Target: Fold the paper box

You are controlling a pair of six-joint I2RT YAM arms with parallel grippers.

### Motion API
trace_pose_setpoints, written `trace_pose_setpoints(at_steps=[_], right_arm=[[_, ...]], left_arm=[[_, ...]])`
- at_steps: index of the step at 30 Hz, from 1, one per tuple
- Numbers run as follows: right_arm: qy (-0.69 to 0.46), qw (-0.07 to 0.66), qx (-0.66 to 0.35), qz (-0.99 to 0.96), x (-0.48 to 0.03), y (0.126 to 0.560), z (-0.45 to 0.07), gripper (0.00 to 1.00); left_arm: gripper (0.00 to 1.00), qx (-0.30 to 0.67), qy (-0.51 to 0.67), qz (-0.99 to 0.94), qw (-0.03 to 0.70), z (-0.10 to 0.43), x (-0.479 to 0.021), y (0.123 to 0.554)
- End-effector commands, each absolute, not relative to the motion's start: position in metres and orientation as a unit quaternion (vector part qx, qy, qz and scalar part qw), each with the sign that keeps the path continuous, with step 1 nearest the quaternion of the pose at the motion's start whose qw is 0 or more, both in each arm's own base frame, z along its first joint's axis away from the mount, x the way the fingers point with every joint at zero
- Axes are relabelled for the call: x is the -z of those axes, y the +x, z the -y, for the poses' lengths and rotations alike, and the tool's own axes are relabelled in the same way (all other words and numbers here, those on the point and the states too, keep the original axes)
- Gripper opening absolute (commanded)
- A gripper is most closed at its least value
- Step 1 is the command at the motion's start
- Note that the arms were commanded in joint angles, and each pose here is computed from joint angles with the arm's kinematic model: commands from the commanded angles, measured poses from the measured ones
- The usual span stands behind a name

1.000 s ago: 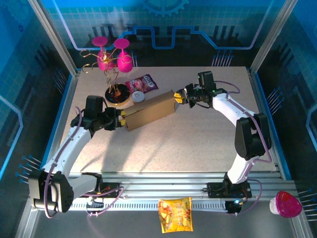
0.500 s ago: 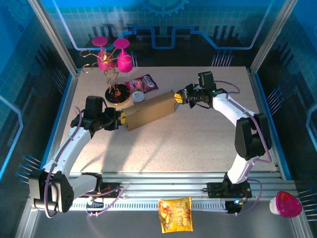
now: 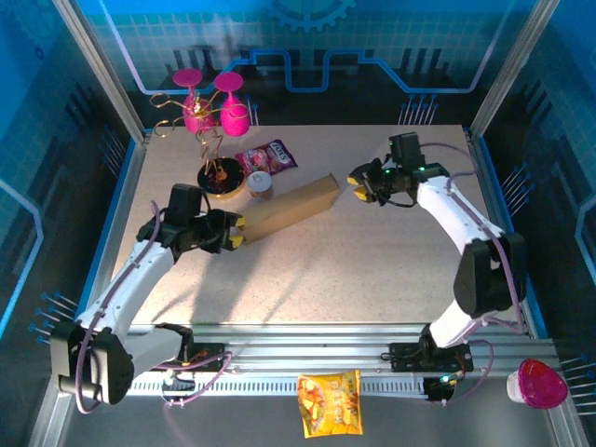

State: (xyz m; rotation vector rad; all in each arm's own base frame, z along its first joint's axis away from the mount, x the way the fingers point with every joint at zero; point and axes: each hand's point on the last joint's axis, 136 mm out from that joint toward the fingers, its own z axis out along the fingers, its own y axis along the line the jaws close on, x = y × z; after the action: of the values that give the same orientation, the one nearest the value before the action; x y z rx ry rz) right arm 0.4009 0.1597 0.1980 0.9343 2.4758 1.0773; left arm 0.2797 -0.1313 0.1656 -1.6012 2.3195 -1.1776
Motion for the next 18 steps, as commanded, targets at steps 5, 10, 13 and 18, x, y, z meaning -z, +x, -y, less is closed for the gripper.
trace_pose_setpoints(at_steps=[5,10,13,18], right_arm=[[0.307,0.215,-0.282,-0.883,-0.201,0.370,-0.110,0.37],[0.304,0.233,-0.255,-0.888,-0.199,0.363,-0.097,0.39],[0.291,0.238,-0.239,-0.895,-0.201,0.361,-0.093,0.48],[0.242,0.296,-0.178,-0.907,-0.221,0.361,-0.075,1.00]], left_arm=[[0.42,0.342,-0.513,-0.788,-0.008,0.150,-0.131,0.231],[0.48,0.354,-0.506,-0.786,0.031,0.143,-0.155,0.230],[0.58,0.356,-0.488,-0.794,0.073,0.135,-0.185,0.235],[0.99,0.320,-0.461,-0.807,0.185,0.095,-0.226,0.246]])
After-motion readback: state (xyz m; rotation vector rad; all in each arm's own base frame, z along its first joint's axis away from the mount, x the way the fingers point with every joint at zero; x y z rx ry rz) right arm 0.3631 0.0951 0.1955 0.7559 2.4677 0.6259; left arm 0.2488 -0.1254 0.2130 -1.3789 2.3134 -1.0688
